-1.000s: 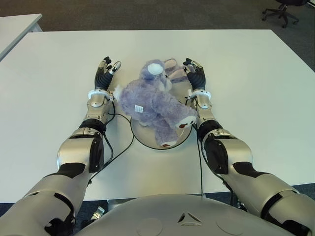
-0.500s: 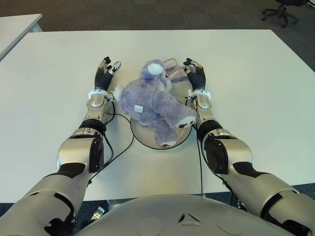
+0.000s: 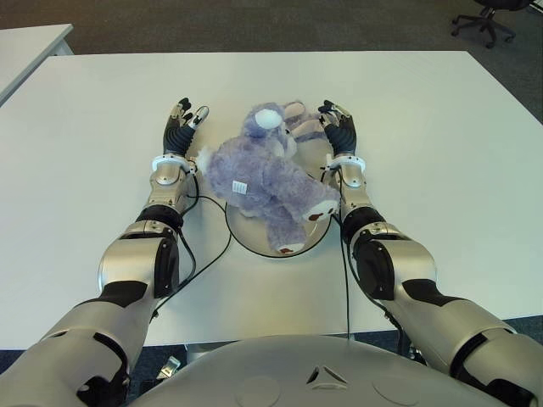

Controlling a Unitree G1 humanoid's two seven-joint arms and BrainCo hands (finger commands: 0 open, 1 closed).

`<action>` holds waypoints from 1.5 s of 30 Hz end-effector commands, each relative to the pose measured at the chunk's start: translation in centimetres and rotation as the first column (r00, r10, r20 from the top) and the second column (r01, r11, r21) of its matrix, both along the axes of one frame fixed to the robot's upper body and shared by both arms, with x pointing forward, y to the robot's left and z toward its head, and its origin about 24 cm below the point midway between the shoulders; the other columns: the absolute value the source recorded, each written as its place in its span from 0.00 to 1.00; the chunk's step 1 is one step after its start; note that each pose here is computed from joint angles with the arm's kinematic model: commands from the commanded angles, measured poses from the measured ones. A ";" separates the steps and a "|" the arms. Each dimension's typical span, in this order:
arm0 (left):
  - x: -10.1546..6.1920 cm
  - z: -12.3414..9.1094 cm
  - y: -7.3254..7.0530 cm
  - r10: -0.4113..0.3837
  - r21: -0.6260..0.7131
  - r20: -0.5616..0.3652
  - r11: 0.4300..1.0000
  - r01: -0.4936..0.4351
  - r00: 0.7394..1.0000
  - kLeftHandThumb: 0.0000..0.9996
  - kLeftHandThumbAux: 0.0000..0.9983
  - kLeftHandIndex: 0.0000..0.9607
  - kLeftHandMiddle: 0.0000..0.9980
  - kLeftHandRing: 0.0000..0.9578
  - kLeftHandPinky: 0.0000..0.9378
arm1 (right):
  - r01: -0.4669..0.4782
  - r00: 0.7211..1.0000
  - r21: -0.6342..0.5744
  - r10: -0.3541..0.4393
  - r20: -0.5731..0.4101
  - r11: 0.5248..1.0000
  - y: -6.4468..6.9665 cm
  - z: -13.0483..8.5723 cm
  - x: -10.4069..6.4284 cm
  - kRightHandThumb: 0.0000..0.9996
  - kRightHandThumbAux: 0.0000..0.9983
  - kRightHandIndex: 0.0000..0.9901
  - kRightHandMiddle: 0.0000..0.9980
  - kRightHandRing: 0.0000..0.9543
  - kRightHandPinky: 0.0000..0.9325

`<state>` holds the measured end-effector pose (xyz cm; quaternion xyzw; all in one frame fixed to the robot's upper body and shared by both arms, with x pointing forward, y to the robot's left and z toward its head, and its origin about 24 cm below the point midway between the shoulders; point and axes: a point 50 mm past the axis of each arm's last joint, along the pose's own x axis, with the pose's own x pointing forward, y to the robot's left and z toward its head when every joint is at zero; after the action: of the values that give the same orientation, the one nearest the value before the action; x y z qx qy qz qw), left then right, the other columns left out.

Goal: Put the doll into the plate.

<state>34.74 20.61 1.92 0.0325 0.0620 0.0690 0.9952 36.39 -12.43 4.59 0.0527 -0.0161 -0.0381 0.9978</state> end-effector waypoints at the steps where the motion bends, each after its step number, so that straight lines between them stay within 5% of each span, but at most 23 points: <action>1: -3.4 -5.2 -0.3 -0.008 -0.042 -0.216 0.999 -0.001 0.976 0.00 0.48 0.01 0.07 0.06 0.05 | 0.050 0.978 0.011 -0.047 -0.205 0.999 -1.3 -5.2 -2.9 0.68 0.74 0.40 0.15 0.15 0.21; 45: -3.5 -5.1 0.2 0.021 -0.027 -0.214 0.999 -0.027 0.977 0.00 0.46 0.02 0.10 0.10 0.08 | 0.096 0.972 -0.033 -0.101 -0.214 0.995 -3.5 -5.5 -3.1 0.67 0.74 0.40 0.14 0.14 0.22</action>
<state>34.63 20.76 1.84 0.0326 0.0622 0.0660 0.9953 36.39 -14.95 4.59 0.0349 -0.0188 -0.0700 0.9968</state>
